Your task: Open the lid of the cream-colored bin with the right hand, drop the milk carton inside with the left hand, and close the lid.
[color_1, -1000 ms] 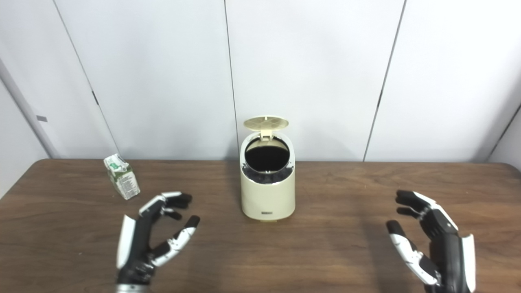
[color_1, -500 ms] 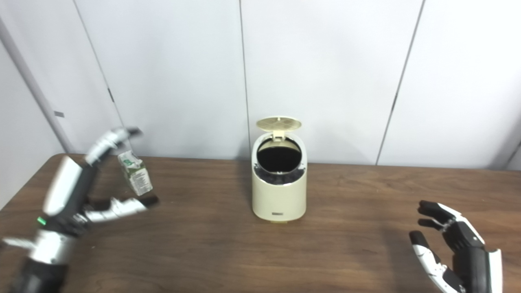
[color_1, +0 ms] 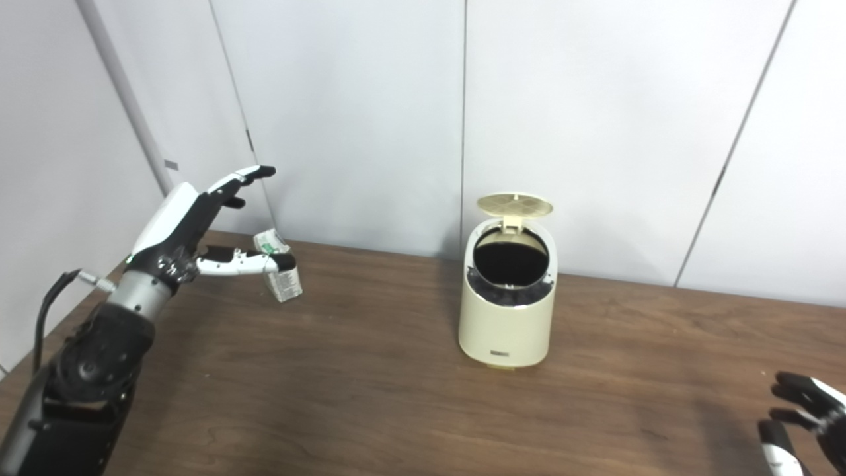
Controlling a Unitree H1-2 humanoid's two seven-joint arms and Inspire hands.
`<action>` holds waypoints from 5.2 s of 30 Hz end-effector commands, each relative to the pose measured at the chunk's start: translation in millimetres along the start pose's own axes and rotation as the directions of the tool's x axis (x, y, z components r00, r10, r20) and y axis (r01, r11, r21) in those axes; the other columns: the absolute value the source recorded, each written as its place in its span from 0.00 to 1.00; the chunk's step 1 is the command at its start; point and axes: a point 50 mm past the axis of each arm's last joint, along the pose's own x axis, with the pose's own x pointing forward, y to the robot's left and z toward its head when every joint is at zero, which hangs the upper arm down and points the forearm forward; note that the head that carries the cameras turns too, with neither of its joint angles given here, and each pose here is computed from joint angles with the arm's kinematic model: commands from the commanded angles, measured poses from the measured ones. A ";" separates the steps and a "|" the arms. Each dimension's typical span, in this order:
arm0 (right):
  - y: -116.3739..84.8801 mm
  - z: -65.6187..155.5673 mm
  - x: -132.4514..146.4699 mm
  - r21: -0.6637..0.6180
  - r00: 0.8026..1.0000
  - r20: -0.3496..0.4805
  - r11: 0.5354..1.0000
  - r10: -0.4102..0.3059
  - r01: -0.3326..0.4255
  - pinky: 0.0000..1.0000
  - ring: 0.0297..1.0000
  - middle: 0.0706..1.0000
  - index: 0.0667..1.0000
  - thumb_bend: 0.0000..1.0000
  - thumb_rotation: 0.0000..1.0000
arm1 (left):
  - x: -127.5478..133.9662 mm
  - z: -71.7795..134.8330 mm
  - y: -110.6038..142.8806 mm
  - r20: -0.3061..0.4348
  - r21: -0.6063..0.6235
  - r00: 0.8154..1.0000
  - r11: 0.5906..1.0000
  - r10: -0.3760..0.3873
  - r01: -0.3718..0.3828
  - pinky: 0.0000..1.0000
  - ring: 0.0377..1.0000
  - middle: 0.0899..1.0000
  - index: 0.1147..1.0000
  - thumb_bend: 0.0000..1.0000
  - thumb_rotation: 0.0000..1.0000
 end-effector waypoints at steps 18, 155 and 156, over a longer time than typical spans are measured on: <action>-17.5 -5.7 9.8 0.033 0.999 0.033 0.999 -0.019 0.018 0.54 0.66 0.67 0.62 0.33 0.48 | 30.9 -62.0 -2.3 -0.208 -0.229 0.969 0.957 0.133 -0.180 0.96 0.98 0.96 0.97 0.99 0.33; -41.5 10.0 -38.3 0.023 0.996 -0.070 0.998 -0.056 0.057 0.52 0.63 0.64 0.59 0.33 0.44 | 101.0 -85.3 -84.7 -0.347 -0.004 0.911 0.971 0.224 -0.240 0.30 0.35 0.41 0.43 0.52 0.00; -41.7 9.8 -38.3 0.021 0.996 -0.072 0.998 -0.057 0.058 0.53 0.63 0.64 0.59 0.33 0.44 | 101.6 -85.6 -84.8 -0.345 -0.001 0.910 0.969 0.230 -0.246 0.30 0.35 0.40 0.43 0.52 0.00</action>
